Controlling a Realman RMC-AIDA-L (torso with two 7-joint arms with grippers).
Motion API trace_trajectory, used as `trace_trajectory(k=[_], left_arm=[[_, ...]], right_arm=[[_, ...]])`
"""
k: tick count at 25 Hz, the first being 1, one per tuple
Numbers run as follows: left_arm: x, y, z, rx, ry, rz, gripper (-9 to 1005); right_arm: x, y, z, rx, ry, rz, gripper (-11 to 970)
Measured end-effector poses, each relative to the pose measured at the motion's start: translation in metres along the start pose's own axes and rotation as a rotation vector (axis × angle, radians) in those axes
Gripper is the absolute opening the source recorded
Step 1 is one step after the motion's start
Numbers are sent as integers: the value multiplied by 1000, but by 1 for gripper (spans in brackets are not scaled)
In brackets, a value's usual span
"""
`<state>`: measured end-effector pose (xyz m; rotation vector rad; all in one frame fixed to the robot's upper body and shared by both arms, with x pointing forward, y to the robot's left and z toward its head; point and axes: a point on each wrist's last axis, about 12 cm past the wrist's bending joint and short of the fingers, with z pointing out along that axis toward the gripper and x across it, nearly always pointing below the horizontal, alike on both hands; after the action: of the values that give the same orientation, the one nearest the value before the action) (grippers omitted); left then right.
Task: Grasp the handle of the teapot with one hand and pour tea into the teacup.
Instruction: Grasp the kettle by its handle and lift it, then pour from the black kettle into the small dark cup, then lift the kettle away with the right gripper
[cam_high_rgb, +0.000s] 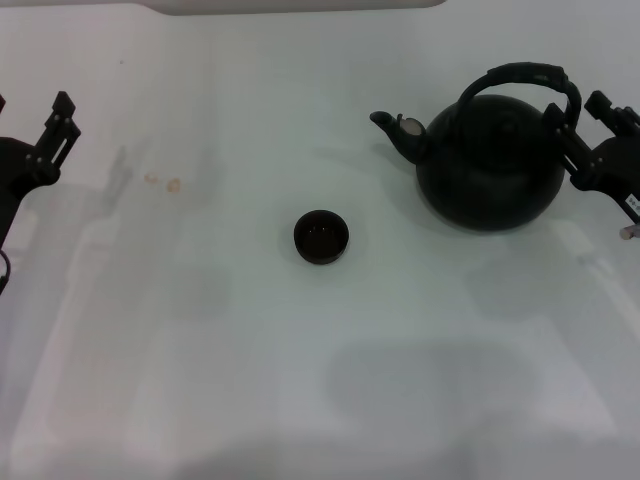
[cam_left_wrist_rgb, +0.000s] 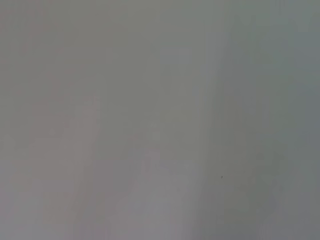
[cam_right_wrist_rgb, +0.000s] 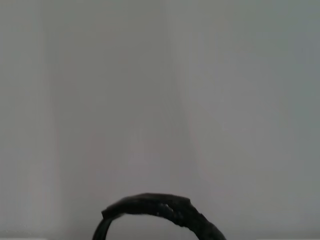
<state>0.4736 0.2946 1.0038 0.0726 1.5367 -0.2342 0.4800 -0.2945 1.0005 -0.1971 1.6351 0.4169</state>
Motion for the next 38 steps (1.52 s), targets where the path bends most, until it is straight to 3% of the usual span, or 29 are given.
trace_trajectory(k=[1, 12, 22, 29, 38], left_arm=[[0, 0, 0, -1, 0, -1, 829], [1, 0, -2, -2, 4, -2, 829], [2, -1, -1, 5, 16, -2, 829], [4, -4, -2, 24, 28, -4, 829], [7, -7, -3, 47, 50, -1, 829]], right_arm=[[0, 0, 1, 1, 5, -1, 790], [-1, 2, 4, -3, -1, 9, 303], [-9, 11, 11, -58, -55, 7, 177], [-18, 22, 17, -162, -105, -32, 175], [-23, 38, 28, -237, -142, -201, 169]])
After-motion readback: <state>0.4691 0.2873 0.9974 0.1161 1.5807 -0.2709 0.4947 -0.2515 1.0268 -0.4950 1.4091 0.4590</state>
